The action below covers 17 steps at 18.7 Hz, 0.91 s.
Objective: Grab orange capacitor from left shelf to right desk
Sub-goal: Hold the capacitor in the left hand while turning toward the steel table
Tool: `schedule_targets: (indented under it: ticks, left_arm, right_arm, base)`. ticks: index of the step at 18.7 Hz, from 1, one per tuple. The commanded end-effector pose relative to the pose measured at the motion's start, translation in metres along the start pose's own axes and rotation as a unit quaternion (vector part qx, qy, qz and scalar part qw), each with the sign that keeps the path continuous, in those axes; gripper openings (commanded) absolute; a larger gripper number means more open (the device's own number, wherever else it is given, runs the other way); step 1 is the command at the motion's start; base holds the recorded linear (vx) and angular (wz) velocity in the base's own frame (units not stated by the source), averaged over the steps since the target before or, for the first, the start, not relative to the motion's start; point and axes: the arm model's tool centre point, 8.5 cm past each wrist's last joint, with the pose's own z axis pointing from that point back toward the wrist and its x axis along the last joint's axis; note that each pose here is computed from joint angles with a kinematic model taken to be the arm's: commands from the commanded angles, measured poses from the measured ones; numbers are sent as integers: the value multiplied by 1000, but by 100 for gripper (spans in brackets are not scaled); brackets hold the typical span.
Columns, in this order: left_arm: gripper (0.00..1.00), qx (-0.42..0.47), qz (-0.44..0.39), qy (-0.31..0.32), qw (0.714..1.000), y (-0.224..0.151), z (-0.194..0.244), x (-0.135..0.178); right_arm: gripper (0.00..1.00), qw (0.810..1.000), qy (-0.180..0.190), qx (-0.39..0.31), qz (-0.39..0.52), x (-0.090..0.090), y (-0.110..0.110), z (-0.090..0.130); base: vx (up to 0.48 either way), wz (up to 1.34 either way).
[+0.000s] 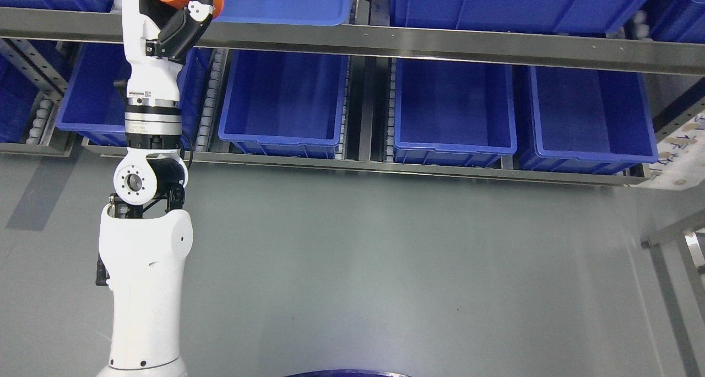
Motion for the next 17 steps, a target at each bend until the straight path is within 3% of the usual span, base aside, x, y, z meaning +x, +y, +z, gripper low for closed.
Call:
schedule_targets:
  ticks: [1,9,17]
  left_arm:
    - [3,0,-10,-3,1000,7,0,4]
    - [3,19,-17,-8,1000,22,0,8]
    - [3,0,-7,47,999,5,36,-19]
  right_arm:
    - [100,1000,4,-8,-6,-13,-11,0]
    - [100,1000,4,-8,-6,-13,-11,0]
    - [100,1000,5,-8,-6,-13,-11,0]
  base:
    - [-26,-367]
    - [-34,-478]
    - [24,-698]
